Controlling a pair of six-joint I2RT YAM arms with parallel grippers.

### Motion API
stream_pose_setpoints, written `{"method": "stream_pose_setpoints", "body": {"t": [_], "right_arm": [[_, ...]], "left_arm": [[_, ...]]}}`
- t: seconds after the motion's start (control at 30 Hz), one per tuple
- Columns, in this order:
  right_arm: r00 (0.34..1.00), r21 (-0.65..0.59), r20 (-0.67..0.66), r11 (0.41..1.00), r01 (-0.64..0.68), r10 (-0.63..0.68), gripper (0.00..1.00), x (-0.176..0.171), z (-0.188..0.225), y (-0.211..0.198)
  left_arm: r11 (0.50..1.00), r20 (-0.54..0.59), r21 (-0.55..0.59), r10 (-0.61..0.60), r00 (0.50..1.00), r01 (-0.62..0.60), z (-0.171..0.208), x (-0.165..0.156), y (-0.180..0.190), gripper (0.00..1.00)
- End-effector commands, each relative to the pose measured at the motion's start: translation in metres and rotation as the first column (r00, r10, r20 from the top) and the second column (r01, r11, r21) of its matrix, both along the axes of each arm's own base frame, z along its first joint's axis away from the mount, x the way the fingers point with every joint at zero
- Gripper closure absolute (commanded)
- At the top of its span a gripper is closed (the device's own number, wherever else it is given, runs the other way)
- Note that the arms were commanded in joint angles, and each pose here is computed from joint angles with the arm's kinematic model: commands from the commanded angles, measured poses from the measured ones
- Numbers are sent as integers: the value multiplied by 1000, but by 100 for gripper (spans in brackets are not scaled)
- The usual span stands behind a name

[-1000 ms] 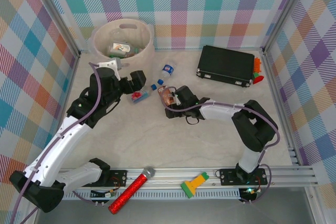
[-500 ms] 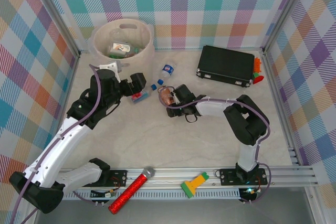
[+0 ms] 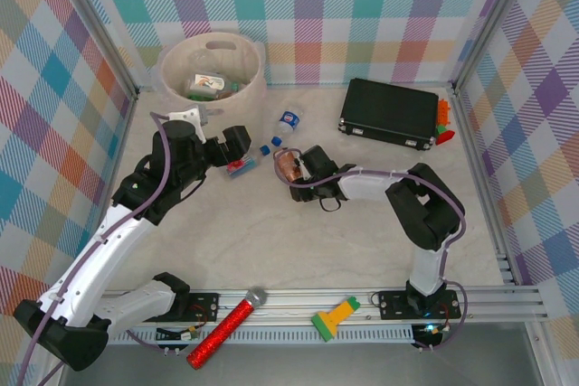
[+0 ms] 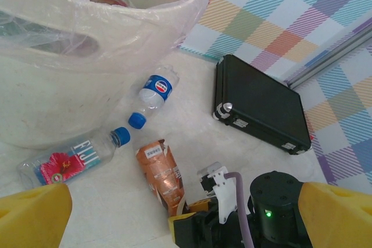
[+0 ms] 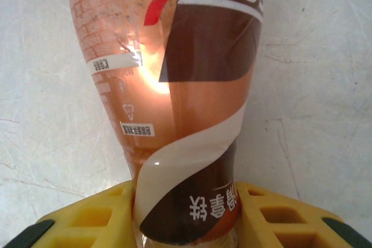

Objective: Put the plastic bottles in the bin

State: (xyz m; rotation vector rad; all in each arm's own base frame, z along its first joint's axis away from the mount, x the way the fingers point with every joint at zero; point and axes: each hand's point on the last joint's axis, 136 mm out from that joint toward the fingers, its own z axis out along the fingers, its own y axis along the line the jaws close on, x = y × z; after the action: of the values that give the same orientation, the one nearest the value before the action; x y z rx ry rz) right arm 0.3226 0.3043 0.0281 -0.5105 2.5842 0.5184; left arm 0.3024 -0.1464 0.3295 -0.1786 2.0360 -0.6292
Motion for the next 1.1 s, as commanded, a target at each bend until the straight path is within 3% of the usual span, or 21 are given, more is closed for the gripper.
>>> {"method": "stream_pose_setpoints", "body": {"t": [0.0,0.3,0.73,1.07], "right_arm": [[1000,52,18,999,-8,7,63,-7,21,2],[990,165,141,986,-12,-11,64,-16,81,-6],[911,295,409,938,-180,46,63,-48,181,-2],[889,331,453,912,-243,73,63,-66,210,9]], "left_arm": [[999,7,-27,-18,1000,18,6,-7,-4,0],[994,-2,-89,-56,998,56,6,-4,-17,1],[952,-7,-249,-186,982,179,4,10,-66,3],[938,-34,-264,-242,970,225,-14,21,-106,10]]}}
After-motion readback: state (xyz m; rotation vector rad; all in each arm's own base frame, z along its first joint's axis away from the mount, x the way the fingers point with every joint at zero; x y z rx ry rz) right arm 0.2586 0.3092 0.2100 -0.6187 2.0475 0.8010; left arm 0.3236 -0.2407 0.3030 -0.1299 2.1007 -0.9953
